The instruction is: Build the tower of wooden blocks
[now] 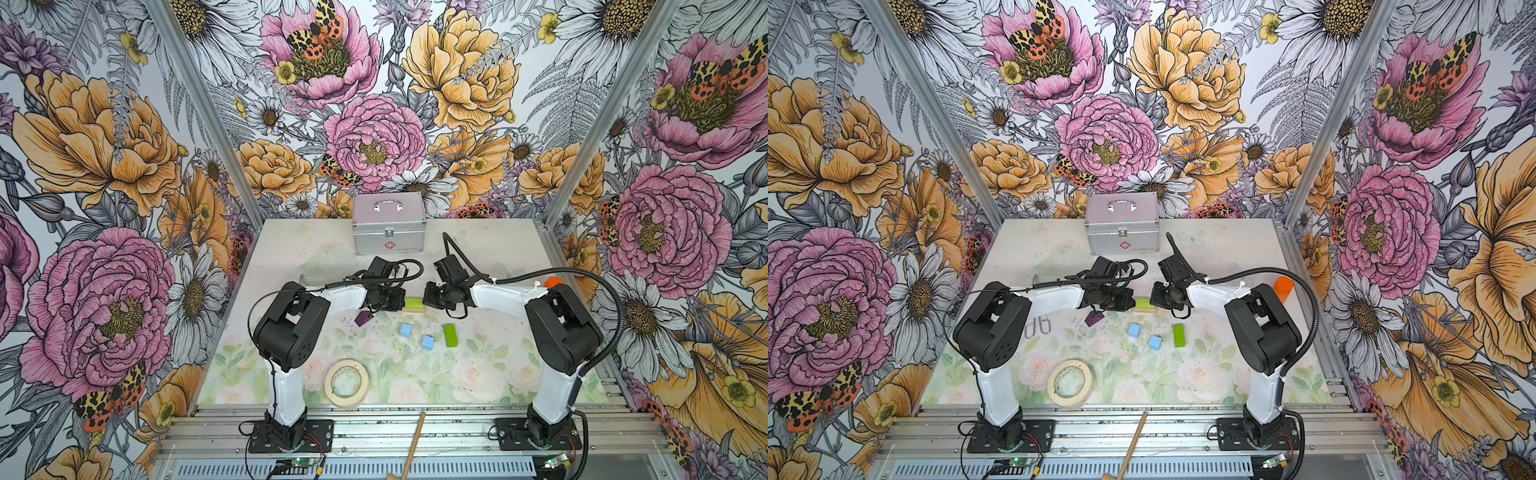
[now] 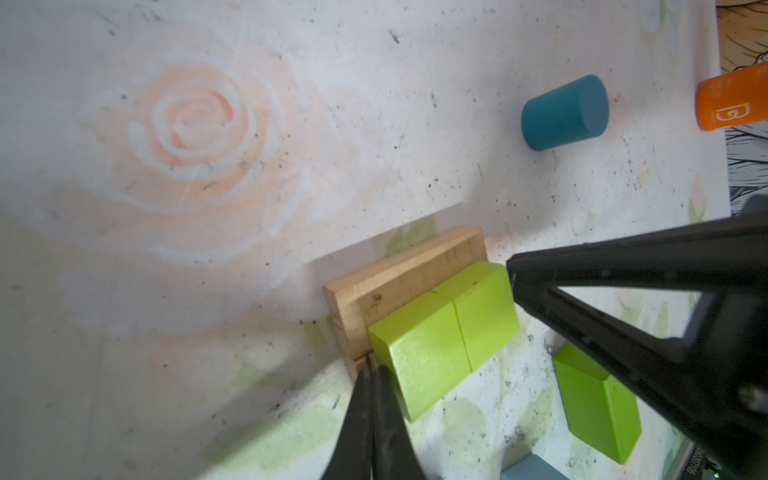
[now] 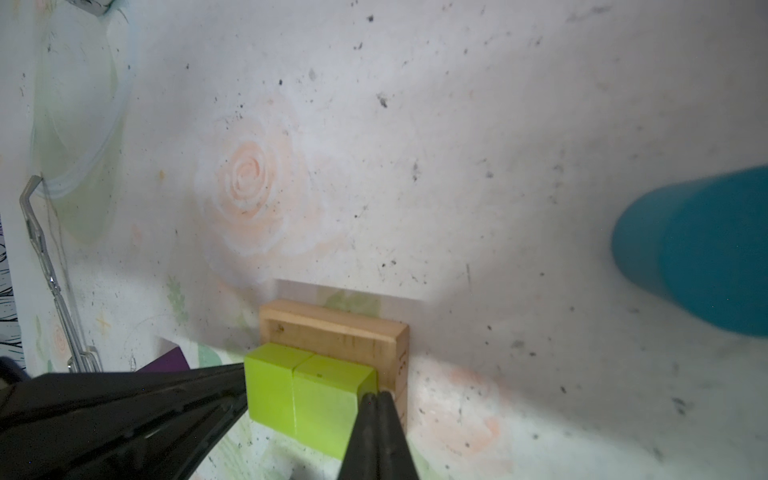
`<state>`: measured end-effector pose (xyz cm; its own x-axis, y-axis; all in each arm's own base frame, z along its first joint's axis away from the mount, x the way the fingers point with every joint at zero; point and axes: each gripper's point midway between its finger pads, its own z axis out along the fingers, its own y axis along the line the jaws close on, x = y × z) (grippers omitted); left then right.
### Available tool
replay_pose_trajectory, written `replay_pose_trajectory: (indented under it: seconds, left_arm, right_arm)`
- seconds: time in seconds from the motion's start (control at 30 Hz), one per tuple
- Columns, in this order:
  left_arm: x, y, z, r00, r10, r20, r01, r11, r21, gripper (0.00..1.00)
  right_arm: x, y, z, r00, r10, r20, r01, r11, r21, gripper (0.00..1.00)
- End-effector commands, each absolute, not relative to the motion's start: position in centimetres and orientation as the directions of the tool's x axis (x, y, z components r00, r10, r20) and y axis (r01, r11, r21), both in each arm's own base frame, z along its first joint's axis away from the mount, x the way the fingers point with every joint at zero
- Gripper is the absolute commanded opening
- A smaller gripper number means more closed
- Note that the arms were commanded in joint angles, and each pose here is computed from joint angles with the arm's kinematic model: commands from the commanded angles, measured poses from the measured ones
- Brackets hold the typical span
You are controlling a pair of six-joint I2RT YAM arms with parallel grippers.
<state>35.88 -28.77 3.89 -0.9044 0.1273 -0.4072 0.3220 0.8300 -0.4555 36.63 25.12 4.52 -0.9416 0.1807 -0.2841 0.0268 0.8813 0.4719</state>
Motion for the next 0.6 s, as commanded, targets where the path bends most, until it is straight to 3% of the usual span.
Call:
replay_pose_trajectory:
  seconds: [0.0,0.57]
  left_arm:
    - [36.44,-29.13,5.12,-0.894,0.125,-0.43,0.336,0.822,-0.459,0.0]
    - [37.15,-28.62,6.01,-0.884,0.111,-0.455,0.332,0.833,-0.442,0.0]
  right_arm:
    - [36.72,25.05,5.71,-0.931,0.192,-0.312,0.02,0.876,0.481,0.0]
    - [36.4,25.0,5.34,-0.935,0.196,-0.297,0.031,0.876,0.482,0.0]
